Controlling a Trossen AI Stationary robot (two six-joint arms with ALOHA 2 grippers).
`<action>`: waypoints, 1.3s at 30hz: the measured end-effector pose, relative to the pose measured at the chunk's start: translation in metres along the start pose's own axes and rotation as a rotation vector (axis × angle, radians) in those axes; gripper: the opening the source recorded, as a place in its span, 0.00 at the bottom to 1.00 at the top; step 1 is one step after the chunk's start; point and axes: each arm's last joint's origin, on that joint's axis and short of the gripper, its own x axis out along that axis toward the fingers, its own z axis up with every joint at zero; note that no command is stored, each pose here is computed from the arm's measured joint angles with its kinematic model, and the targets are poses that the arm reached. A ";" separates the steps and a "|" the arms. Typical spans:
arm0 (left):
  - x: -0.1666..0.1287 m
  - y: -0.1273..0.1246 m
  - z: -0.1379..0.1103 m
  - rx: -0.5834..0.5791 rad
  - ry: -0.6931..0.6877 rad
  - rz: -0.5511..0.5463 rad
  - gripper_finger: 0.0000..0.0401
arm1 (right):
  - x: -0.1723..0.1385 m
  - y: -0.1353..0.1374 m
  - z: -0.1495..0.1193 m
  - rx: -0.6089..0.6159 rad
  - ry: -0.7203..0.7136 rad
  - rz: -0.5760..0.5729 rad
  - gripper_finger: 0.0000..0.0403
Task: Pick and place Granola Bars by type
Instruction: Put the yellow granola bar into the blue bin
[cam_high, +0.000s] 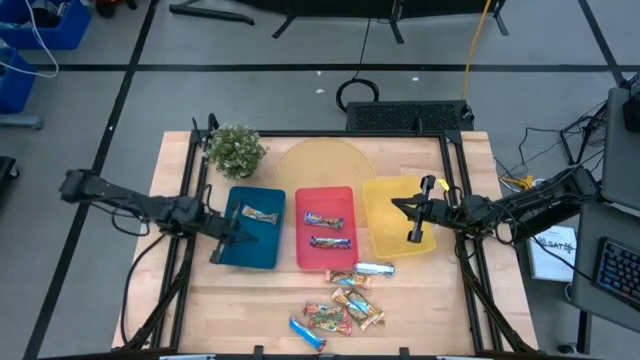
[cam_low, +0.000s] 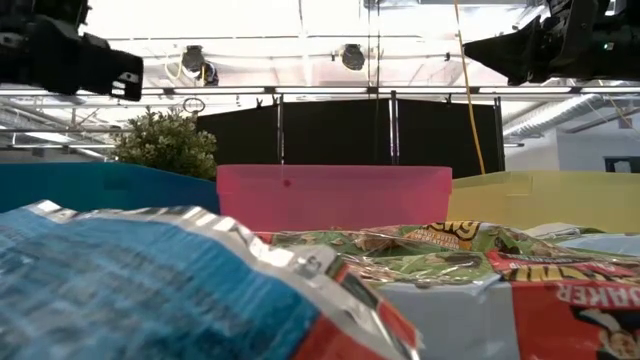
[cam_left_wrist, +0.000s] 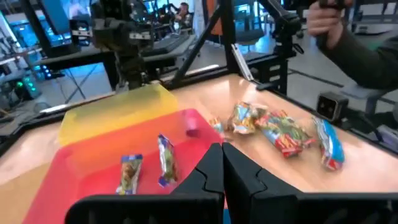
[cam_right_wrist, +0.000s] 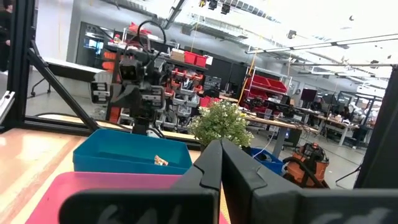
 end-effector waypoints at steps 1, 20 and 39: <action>-0.001 -0.001 -0.005 0.003 0.004 0.001 0.01 | 0.000 0.000 0.000 0.000 0.000 0.000 0.00; -0.005 -0.001 -0.030 -0.058 0.116 0.152 0.10 | 0.010 0.007 0.018 0.045 -0.125 0.164 0.00; -0.007 0.008 -0.028 0.037 0.144 0.457 0.11 | 0.149 0.123 0.084 -0.304 0.632 -0.013 0.00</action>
